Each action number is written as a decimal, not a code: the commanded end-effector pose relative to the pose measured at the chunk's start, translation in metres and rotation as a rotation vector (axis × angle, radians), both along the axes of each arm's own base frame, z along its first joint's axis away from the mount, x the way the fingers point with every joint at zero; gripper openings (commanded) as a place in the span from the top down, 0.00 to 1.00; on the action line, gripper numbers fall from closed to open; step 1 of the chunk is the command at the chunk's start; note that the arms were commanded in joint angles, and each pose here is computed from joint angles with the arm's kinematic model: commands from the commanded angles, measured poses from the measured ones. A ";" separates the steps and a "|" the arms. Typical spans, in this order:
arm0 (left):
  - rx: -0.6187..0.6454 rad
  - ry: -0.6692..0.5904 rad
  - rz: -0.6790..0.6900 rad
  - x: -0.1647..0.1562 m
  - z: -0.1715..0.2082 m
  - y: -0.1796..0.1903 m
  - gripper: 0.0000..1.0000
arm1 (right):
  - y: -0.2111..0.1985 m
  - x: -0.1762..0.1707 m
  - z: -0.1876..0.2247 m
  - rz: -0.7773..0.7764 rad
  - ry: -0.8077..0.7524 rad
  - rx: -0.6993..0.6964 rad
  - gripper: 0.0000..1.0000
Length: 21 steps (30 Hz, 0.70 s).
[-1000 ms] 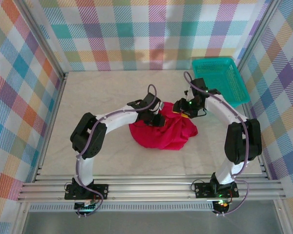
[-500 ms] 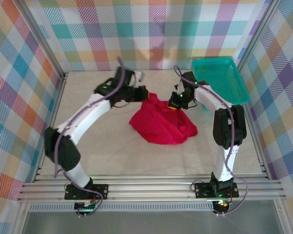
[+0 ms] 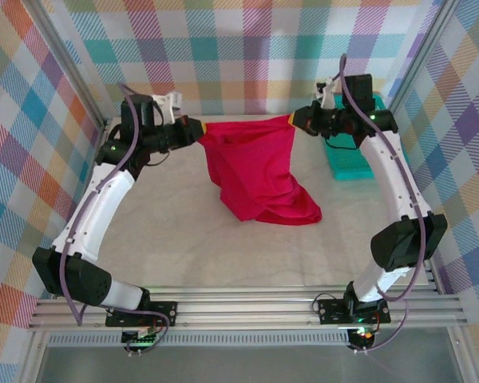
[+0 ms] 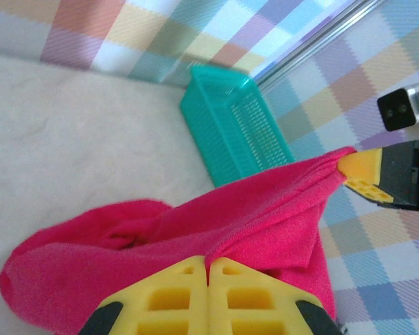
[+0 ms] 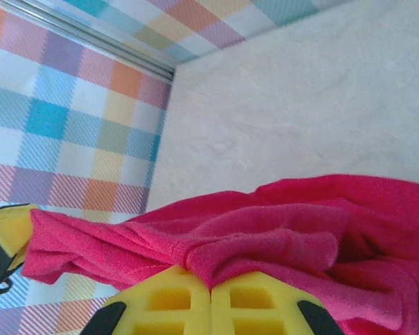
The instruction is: Fold the inside-out t-shirt
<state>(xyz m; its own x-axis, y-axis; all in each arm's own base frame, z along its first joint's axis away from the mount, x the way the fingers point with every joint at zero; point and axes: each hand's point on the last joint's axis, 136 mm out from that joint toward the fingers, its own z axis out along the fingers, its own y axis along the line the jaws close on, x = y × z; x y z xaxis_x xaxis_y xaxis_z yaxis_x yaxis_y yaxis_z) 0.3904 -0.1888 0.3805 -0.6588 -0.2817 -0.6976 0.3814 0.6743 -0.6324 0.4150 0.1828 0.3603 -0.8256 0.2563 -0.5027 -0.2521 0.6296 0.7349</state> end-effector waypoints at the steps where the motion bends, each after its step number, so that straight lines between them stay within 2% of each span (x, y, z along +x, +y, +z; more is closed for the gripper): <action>1: -0.037 -0.157 0.099 0.021 0.064 0.026 1.00 | -0.032 0.006 0.064 -0.115 -0.135 0.035 1.00; 5: -0.089 -0.287 0.106 0.033 0.131 0.027 1.00 | -0.028 0.000 0.143 -0.083 -0.313 0.128 1.00; 8: -0.138 -0.381 0.083 0.029 0.175 0.024 1.00 | -0.016 -0.013 0.187 0.009 -0.398 0.220 1.00; 10: -0.145 -0.424 0.081 0.026 0.187 0.024 1.00 | -0.013 -0.020 0.202 0.041 -0.445 0.239 1.00; 12: -0.121 -0.424 0.087 0.024 0.181 0.026 1.00 | -0.012 -0.025 0.200 0.057 -0.460 0.225 1.00; 14: -0.096 -0.382 0.087 0.025 0.157 0.027 1.00 | -0.012 -0.023 0.178 0.064 -0.415 0.198 1.00; 17: -0.068 -0.251 0.071 0.026 0.086 0.023 1.00 | -0.014 -0.019 0.102 0.047 -0.255 0.141 1.00; 21: -0.010 -0.012 0.045 0.005 -0.051 0.013 1.00 | -0.019 -0.039 -0.054 0.001 0.074 0.094 1.00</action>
